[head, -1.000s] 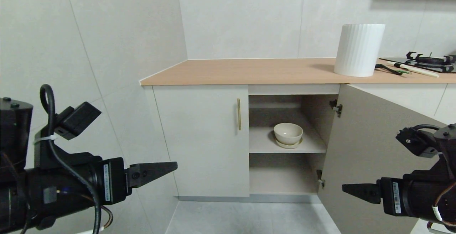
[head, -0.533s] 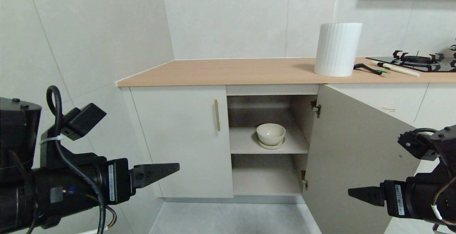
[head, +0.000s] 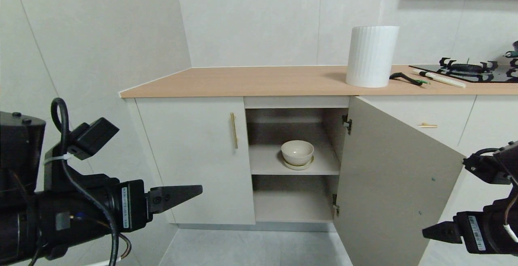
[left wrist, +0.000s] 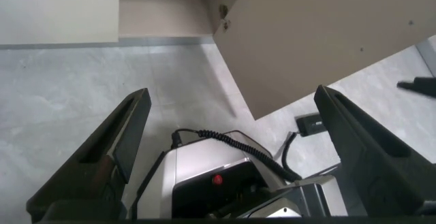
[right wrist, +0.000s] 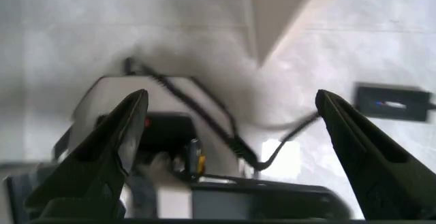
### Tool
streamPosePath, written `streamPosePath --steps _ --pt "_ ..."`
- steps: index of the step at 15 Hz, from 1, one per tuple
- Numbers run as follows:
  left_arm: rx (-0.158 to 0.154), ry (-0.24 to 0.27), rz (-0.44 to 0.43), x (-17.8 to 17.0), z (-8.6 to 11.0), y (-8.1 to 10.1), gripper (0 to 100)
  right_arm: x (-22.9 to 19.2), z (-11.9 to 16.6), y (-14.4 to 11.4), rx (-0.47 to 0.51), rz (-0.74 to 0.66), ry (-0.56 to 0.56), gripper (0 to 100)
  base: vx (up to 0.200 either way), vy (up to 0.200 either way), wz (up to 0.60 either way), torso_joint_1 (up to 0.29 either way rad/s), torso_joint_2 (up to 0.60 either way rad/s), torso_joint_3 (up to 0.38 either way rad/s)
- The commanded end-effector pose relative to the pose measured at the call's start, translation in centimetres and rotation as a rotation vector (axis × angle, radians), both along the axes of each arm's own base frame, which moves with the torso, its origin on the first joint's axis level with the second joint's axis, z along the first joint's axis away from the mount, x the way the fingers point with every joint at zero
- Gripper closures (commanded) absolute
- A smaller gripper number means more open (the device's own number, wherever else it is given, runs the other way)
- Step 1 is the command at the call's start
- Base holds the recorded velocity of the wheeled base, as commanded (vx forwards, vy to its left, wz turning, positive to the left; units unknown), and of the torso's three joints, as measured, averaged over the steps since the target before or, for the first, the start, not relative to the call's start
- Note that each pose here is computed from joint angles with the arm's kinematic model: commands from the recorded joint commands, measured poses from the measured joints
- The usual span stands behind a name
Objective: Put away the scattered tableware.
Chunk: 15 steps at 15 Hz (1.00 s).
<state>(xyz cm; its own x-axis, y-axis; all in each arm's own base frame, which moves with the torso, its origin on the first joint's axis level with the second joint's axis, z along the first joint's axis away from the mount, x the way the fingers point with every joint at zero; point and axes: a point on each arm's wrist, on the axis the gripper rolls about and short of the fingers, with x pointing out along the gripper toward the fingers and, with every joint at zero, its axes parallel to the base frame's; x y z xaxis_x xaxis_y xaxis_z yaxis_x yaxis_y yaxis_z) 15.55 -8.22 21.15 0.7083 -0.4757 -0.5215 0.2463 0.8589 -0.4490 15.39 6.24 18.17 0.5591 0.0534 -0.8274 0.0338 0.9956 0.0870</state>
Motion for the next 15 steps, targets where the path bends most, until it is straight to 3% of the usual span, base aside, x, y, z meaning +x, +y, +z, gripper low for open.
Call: streamPosePath --steps 1,4,7,15 --pt "0.0 0.001 -0.001 0.0 0.0 0.0 0 1.0 0.0 -2.2 -0.079 -0.097 -0.002 0 0.0 0.0 0.0 0.0 0.0 0.0" --pt "0.001 0.003 -0.001 0.1 -0.1 0.0 0 1.4 0.1 -5.0 -0.172 -0.171 0.005 0 0.0 0.0 0.0 0.0 0.0 0.0" --pt "0.001 0.004 -0.002 0.1 -0.1 0.0 0 1.5 0.3 -6.6 -0.205 -0.223 0.002 0 0.0 0.0 0.0 0.0 0.0 0.0" --pt "-0.002 0.003 -0.005 0.1 -0.1 -0.1 0 6.3 -1.2 -8.3 -0.145 -0.386 -0.102 0 0.0 0.0 0.0 0.0 0.0 0.0"
